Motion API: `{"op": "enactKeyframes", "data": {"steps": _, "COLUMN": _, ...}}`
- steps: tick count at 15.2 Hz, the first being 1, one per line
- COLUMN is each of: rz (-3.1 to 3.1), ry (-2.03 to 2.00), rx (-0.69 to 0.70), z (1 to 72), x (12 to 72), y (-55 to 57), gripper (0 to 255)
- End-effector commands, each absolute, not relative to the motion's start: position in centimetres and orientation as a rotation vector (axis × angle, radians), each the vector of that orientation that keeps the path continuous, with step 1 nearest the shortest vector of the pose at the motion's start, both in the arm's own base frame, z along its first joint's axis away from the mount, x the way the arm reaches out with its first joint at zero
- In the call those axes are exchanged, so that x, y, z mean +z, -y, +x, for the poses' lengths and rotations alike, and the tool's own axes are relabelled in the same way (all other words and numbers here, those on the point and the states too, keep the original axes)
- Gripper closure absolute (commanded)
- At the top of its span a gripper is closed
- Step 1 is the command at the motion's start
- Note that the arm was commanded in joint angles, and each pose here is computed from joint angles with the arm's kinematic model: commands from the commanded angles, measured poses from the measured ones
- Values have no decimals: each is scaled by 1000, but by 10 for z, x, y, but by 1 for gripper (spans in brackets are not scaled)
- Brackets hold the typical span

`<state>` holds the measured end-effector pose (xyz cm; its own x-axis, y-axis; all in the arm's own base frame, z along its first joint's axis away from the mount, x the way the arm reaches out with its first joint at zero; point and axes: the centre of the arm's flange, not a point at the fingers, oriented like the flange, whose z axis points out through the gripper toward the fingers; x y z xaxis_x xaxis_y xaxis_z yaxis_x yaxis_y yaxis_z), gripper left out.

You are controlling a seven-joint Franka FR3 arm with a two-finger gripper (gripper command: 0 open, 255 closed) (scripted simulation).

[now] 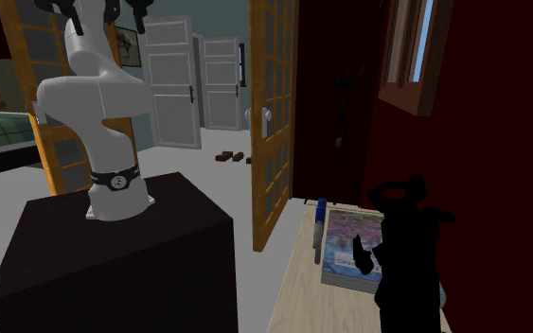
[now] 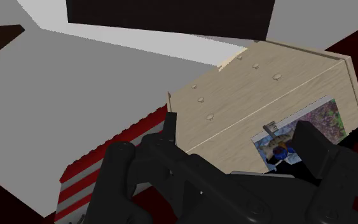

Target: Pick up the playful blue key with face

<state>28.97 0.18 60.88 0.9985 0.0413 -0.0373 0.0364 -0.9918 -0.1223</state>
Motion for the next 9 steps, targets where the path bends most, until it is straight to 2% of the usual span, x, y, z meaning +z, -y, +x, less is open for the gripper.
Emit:
{"op": "enactKeyframes", "data": {"steps": 1, "rz": -3019, "ry": 59, "rx": 60, "z": 290, "x": 609, "y": -2, "gripper": 0}}
{"op": "enactKeyframes", "data": {"steps": 9, "rz": -3047, "ry": -244, "rx": 11, "z": 310, "x": 546, "y": -87, "gripper": 0}}
